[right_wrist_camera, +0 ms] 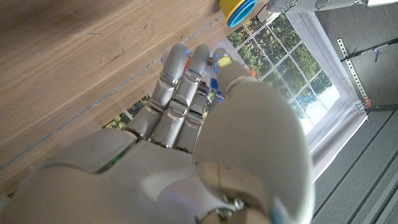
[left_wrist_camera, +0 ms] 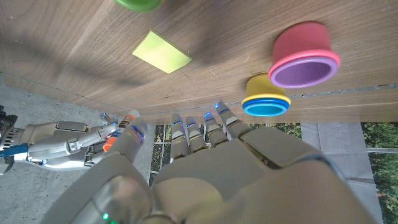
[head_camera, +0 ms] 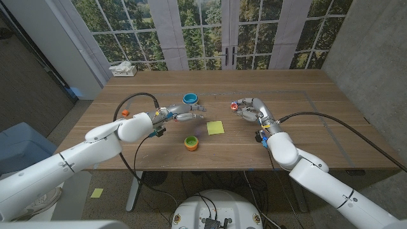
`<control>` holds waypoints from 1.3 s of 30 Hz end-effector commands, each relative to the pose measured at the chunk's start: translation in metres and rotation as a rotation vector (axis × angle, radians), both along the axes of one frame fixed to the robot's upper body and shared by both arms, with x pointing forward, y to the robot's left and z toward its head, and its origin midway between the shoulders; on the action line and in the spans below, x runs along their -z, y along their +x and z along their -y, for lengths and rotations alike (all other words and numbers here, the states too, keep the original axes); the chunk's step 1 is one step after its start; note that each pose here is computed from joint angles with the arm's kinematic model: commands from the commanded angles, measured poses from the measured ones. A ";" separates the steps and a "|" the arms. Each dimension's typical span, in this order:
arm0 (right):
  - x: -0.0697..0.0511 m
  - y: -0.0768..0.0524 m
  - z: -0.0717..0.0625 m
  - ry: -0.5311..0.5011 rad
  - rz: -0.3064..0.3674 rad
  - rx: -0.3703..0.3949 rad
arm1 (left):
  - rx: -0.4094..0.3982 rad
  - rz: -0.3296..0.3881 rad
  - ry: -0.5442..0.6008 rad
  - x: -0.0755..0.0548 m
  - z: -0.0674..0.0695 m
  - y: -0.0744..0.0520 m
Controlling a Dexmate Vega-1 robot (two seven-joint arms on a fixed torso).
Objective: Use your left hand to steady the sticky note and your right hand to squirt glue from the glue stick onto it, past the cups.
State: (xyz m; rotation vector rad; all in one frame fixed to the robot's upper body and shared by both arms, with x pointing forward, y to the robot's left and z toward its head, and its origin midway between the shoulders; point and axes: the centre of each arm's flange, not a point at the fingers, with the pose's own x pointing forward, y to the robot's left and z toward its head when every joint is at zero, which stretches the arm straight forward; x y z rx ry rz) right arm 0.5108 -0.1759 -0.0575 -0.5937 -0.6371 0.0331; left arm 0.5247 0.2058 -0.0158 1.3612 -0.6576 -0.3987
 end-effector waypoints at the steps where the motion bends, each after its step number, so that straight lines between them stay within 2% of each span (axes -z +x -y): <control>1: 0.001 -0.003 -0.005 0.021 -0.069 -0.068 | -0.009 -0.026 0.037 0.011 0.004 0.000; 9: 0.001 -0.002 -0.005 0.018 -0.104 -0.096 | -0.008 -0.043 0.059 0.018 0.009 0.003; 20: -0.006 0.002 -0.008 0.005 -0.148 -0.146 | -0.024 -0.072 0.079 0.023 0.011 0.006; 39: -0.012 0.005 -0.012 0.022 -0.184 -0.214 | -0.055 -0.097 0.148 0.029 0.017 0.011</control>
